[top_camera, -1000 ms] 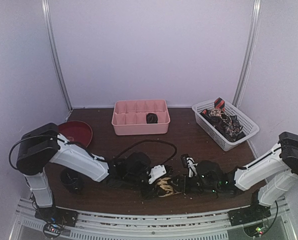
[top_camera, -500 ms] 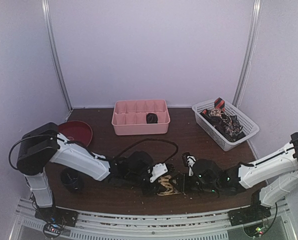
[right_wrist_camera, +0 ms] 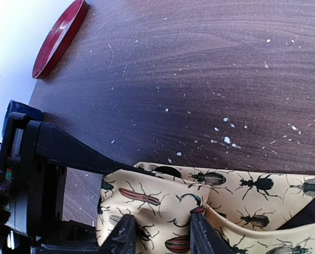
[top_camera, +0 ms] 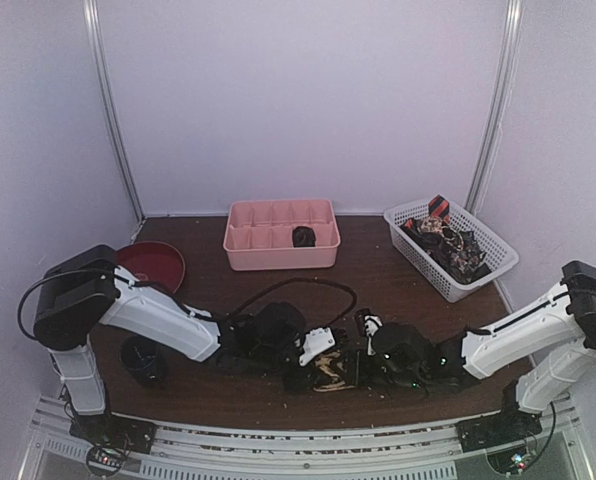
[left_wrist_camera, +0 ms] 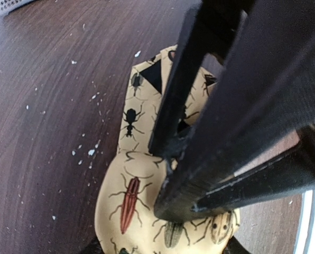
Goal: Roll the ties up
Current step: Roll the tie at the center of the board.
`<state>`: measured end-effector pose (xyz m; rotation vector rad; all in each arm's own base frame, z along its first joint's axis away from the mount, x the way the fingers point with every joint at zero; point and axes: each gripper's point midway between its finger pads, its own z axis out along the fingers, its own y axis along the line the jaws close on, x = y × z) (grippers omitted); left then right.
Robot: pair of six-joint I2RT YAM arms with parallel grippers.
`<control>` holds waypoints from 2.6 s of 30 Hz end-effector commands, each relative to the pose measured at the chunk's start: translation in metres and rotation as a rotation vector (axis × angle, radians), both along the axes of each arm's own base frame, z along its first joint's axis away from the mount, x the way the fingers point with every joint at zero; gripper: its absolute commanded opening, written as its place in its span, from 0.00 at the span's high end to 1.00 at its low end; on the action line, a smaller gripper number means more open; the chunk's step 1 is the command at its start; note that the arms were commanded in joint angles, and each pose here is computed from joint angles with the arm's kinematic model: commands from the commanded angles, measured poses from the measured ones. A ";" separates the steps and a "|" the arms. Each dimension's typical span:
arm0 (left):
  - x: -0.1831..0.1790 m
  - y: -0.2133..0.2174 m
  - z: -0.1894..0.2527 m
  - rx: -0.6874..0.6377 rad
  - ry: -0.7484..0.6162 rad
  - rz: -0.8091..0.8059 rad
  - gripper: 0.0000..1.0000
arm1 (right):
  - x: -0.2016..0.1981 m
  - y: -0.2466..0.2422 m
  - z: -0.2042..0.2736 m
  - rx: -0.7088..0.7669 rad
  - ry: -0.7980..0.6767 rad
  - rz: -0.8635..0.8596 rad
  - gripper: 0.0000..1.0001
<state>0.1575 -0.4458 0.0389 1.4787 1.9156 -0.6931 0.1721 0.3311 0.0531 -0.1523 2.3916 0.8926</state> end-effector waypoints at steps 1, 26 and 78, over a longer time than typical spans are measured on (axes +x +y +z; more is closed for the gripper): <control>0.003 -0.005 0.014 -0.030 -0.011 0.018 0.42 | -0.003 -0.009 -0.015 -0.075 0.010 -0.009 0.67; -0.005 0.011 0.019 -0.134 0.056 0.088 0.86 | 0.001 -0.042 -0.014 -0.066 -0.077 -0.014 0.68; -0.005 -0.038 0.029 -0.083 0.036 -0.043 0.81 | 0.013 -0.079 0.044 -0.020 -0.189 -0.147 0.61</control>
